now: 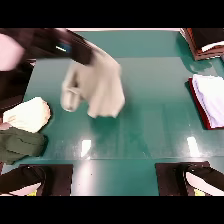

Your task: Fold the shirts.

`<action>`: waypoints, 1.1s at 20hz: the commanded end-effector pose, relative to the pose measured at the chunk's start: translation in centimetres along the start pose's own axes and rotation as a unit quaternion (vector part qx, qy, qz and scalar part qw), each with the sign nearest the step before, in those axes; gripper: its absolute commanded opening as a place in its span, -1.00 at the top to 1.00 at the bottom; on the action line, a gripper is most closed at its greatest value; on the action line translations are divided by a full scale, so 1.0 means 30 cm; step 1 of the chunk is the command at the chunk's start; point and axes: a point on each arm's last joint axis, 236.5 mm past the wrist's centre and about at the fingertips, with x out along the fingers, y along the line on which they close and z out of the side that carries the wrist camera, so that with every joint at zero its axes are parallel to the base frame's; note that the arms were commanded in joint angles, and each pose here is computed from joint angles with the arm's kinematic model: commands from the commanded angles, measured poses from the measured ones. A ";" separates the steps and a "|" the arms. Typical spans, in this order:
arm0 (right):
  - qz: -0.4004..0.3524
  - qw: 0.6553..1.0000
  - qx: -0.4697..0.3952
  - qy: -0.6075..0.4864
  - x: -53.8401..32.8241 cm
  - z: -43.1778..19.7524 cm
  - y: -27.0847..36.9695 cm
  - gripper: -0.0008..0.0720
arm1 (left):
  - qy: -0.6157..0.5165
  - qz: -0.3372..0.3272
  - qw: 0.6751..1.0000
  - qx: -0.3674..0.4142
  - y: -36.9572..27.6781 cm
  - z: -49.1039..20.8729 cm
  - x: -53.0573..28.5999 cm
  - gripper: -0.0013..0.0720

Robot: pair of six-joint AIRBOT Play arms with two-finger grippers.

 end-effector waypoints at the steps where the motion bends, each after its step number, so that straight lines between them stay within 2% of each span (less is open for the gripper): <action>1: 0.006 1.000 -0.010 0.012 -0.018 -0.001 0.020 0.93 | 0.033 -0.093 0.995 0.018 -0.313 -0.096 0.217 -0.77; 3: 0.005 1.000 -0.007 0.016 -0.025 -0.019 0.023 0.93 | 0.046 -0.073 0.996 -0.016 -0.256 -0.118 0.268 -0.77; 6: 0.003 1.000 0.000 0.019 -0.038 -0.050 0.029 0.93 | 0.087 0.000 0.993 -0.082 0.028 -0.162 0.243 -0.77; 8: -0.003 1.000 0.005 0.012 -0.045 -0.059 0.024 0.93 | 0.143 0.052 0.980 -0.125 0.223 -0.273 0.231 -0.77; 10: -0.020 1.000 0.006 0.004 -0.051 -0.069 0.001 0.93 | 0.191 0.065 0.964 -0.171 0.321 -0.414 0.255 -0.77; 13: -0.033 0.999 0.012 0.003 -0.044 -0.100 -0.024 0.93 | 0.256 0.030 0.936 -0.240 0.279 -0.652 0.326 -0.77; 16: -0.032 0.999 0.021 0.020 -0.013 -0.138 -0.041 0.93 | 0.319 -0.012 0.907 -0.275 0.157 -0.885 0.363 -0.77; 18: -0.031 0.999 0.026 0.029 0.014 -0.152 -0.057 0.93 | 0.349 -0.015 0.889 -0.298 0.123 -1.014 0.365 -0.77; 22: -0.031 0.998 0.035 0.044 0.057 -0.178 -0.083 0.93 | 0.344 -0.043 0.870 -0.351 0.050 -1.097 0.396 -0.77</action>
